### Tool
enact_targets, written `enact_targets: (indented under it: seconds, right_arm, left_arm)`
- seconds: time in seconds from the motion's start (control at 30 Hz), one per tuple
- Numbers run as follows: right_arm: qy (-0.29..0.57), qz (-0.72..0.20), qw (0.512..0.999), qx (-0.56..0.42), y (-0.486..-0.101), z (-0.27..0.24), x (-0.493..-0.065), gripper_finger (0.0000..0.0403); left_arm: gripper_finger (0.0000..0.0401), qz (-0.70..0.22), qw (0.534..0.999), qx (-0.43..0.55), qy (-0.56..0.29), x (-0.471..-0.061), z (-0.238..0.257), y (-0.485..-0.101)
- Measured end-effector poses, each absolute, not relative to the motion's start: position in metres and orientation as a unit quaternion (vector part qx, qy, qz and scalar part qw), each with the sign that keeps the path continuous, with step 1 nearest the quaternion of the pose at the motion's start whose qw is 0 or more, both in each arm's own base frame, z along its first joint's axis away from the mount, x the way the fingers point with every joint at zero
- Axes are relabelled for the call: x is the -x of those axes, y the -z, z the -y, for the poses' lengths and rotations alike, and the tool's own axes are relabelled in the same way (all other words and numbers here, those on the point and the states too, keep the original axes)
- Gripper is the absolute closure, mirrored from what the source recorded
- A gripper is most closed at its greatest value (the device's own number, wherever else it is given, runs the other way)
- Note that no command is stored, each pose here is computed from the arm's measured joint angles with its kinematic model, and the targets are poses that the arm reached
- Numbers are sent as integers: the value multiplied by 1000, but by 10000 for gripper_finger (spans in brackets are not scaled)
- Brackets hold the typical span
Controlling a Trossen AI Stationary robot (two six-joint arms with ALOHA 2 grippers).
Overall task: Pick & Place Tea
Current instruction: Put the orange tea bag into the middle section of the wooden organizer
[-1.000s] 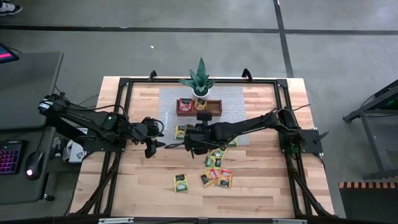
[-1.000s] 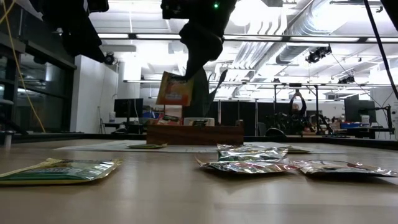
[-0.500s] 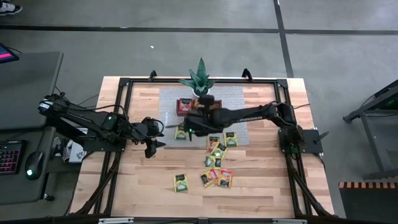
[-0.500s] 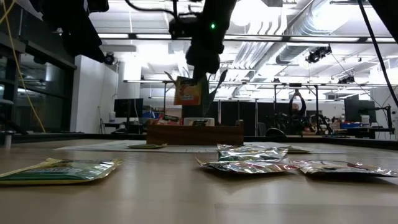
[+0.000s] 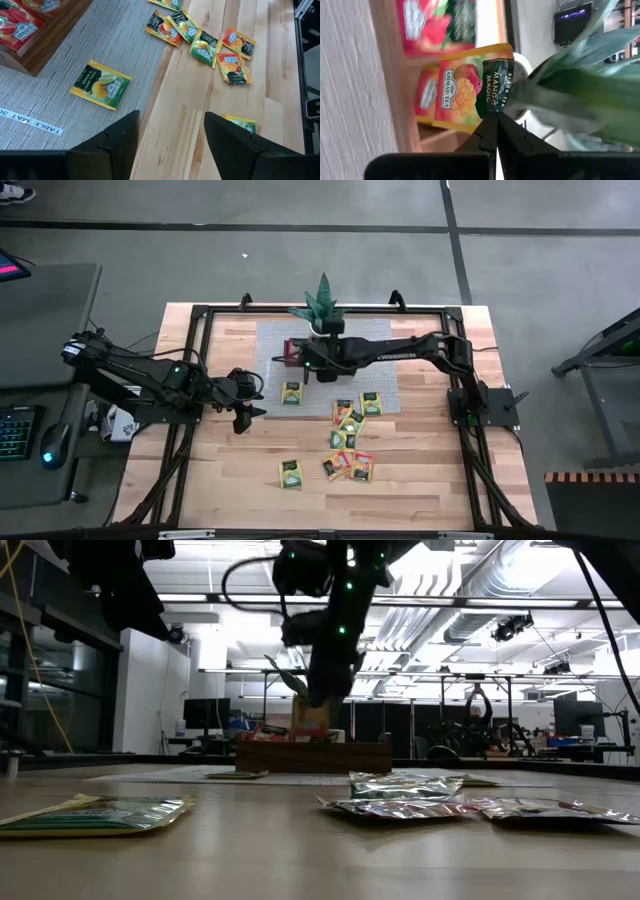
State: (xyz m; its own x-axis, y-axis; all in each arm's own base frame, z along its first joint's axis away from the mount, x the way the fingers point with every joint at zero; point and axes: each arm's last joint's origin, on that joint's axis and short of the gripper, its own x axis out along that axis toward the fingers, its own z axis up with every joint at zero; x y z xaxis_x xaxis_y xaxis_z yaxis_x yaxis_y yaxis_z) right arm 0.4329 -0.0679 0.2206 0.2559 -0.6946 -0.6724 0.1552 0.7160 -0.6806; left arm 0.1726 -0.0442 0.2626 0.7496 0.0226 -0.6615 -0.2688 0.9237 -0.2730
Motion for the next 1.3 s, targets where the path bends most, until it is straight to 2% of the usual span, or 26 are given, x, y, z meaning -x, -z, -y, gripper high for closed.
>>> enact_targets:
  seconds: [0.33,0.6,1.03,1.17,1.3]
  right_arm:
    - [266,-540,761,243,-199,76,-430,403]
    - [261,-565,745,238,-184,83,-420,403]
    - [227,-575,730,292,-191,84,-420,403]
    - [190,-577,739,292,-190,83,-421,403]
    - [190,-572,745,287,-190,84,-422,403]
  left_arm:
    - [181,-345,917,184,-81,-173,44,-263]
    - [181,-345,916,187,-82,-173,44,-262]
    - [181,-346,916,188,-83,-172,44,-262]
    - [181,-346,916,188,-83,-172,44,-262]
    - [181,-346,916,188,-83,-172,44,-262]
